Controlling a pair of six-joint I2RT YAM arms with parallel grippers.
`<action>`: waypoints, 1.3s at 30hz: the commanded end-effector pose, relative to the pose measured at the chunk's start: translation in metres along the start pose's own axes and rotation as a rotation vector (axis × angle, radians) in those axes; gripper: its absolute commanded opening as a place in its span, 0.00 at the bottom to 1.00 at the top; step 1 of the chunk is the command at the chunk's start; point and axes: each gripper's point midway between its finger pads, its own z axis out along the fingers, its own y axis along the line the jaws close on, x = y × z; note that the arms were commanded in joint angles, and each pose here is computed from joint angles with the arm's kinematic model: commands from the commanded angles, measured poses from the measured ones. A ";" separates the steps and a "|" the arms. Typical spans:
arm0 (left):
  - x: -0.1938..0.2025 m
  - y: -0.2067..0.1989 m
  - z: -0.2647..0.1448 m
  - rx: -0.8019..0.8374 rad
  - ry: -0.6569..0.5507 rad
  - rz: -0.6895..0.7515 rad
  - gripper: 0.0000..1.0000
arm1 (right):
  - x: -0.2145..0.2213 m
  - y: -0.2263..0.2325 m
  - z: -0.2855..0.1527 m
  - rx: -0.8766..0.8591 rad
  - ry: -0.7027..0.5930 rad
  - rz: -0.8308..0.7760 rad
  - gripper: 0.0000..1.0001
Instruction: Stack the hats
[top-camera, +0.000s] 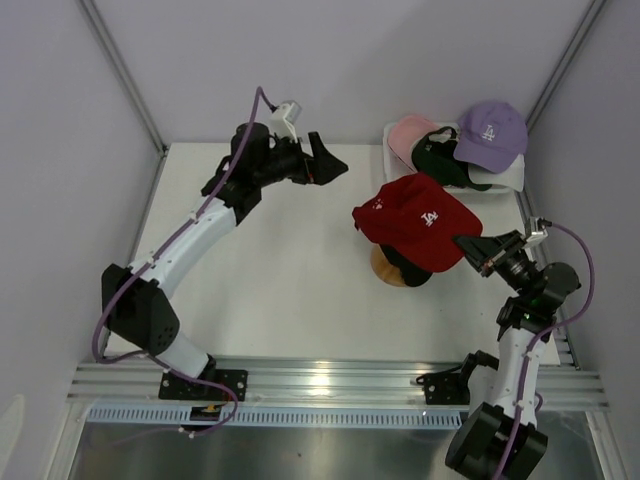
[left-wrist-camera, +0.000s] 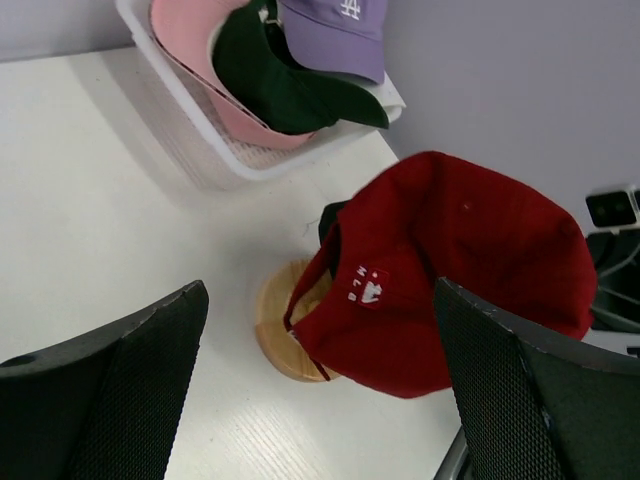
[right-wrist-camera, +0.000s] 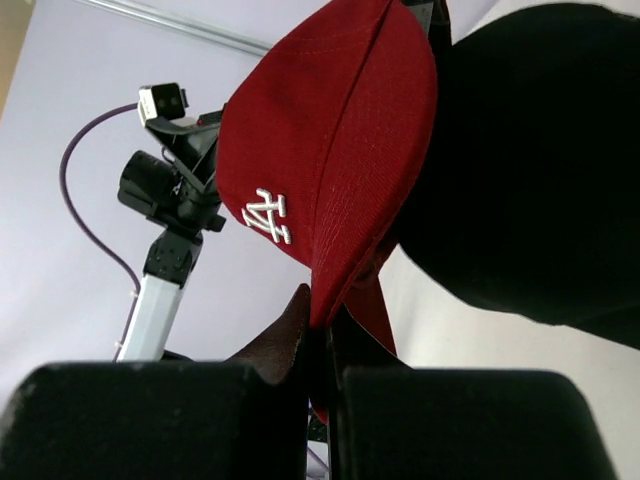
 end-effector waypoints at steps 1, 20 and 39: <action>0.003 -0.016 0.010 0.084 0.004 0.085 0.96 | -0.015 0.012 0.005 -0.010 0.017 -0.134 0.00; 0.053 0.023 0.034 0.010 0.108 0.087 0.95 | -0.002 -0.068 -0.011 0.137 0.004 -0.064 0.00; 0.058 0.026 0.033 -0.005 0.120 0.097 0.95 | 0.009 -0.185 -0.061 0.376 -0.145 0.160 0.40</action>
